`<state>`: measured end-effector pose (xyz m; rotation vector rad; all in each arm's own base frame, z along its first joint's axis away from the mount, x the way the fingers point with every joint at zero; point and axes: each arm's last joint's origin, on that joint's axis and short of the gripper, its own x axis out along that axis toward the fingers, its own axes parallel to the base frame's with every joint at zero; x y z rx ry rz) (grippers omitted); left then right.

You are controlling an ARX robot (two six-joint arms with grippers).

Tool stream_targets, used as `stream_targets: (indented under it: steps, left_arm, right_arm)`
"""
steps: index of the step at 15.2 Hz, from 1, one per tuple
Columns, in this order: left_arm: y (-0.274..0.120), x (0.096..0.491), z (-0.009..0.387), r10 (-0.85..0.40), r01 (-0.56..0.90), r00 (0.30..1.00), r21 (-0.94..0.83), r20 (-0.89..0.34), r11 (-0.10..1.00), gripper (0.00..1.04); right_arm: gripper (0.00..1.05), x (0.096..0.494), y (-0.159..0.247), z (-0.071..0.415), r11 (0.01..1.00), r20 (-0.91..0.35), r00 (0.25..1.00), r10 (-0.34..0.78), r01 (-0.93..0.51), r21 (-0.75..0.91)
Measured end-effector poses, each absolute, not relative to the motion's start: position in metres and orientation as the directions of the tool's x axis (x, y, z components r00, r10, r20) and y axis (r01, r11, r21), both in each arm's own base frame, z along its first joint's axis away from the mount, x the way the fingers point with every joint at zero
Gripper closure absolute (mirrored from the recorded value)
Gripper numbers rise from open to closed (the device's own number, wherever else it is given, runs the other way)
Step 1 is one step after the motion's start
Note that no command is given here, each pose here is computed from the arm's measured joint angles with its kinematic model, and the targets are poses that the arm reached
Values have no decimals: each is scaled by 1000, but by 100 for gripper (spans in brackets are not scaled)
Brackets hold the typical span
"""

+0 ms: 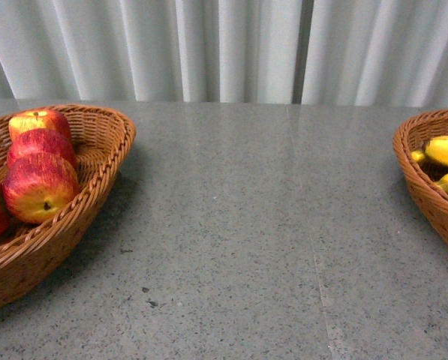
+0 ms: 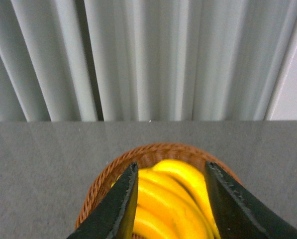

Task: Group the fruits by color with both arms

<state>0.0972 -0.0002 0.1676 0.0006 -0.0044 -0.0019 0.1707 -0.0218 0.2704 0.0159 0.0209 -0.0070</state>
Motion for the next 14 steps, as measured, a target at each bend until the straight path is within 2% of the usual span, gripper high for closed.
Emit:
stream_targets:
  steps: [3, 6, 8, 14]
  left_arm:
    - [0, 97, 168, -2, 2, 1000, 1, 4, 1000, 7]
    - [0, 97, 168, -2, 2, 1000, 1, 4, 1000, 7]
    - [0, 97, 168, -2, 2, 1000, 1, 4, 1000, 7]
    - [0, 97, 168, -2, 2, 1000, 1, 4, 1000, 7]
  right_arm:
    - [103, 129, -16, 226, 1000, -7, 1000, -6, 6, 7]
    - [103, 123, -8, 208, 1000, -7, 1000, -12, 12, 3]
    - [103, 119, 2, 199, 1000, -2, 1000, 27, -27, 3]
    - [103, 112, 0, 183, 1000, -5, 1000, 0, 0, 3]
